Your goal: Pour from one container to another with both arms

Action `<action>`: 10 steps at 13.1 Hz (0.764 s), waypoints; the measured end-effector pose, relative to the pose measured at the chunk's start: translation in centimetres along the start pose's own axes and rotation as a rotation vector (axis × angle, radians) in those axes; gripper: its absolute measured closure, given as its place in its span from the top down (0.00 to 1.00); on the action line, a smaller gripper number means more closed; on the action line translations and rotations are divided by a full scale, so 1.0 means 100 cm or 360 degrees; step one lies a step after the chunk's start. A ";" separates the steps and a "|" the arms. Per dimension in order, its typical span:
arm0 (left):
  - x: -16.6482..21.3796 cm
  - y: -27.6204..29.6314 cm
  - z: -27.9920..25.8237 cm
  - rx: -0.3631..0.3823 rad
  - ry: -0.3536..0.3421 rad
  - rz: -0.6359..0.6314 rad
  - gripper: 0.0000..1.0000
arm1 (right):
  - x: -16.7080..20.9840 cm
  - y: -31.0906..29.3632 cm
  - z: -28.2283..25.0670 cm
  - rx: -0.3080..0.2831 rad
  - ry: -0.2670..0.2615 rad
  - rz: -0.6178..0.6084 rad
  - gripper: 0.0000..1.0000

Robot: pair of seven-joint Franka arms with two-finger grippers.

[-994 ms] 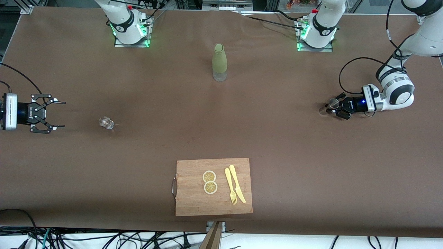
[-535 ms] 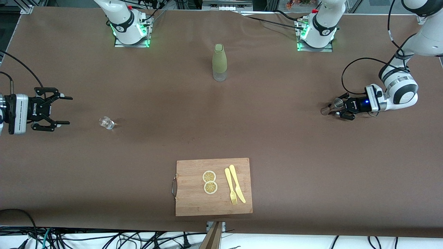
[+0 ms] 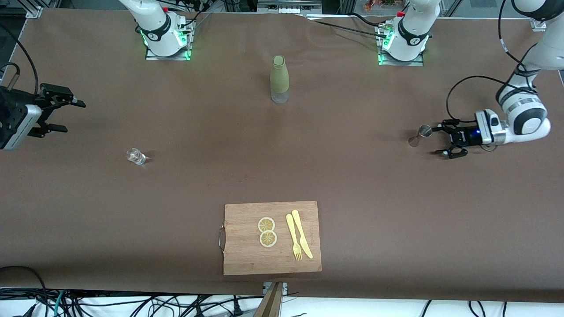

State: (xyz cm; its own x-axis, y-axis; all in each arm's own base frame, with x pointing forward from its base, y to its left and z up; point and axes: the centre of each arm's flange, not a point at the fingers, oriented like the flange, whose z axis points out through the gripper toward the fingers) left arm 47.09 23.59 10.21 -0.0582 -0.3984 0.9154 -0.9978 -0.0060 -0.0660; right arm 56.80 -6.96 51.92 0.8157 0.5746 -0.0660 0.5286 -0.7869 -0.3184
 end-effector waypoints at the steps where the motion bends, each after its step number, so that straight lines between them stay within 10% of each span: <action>1: 0.011 -0.012 -0.017 -0.0018 -0.0087 0.0066 1.00 | 0.004 -0.018 -0.008 -0.0100 -0.0047 0.0135 1.00; 6: 0.082 -0.043 -0.091 0.0020 -0.0509 0.0149 1.00 | 0.005 -0.092 -0.039 -0.0359 0.0007 0.0856 1.00; 10: 0.178 -0.065 -0.126 0.0019 -0.0882 -0.0108 1.00 | 0.003 -0.082 -0.042 -0.0387 0.0112 0.0968 1.00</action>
State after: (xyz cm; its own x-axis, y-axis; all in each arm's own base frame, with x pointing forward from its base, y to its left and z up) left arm 52.15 28.10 31.92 0.0350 -0.8194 0.5721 -0.9981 -0.0577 -0.0216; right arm 53.70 -1.30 58.43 0.9948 0.0020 -0.1023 -0.0001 -0.9998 -0.0206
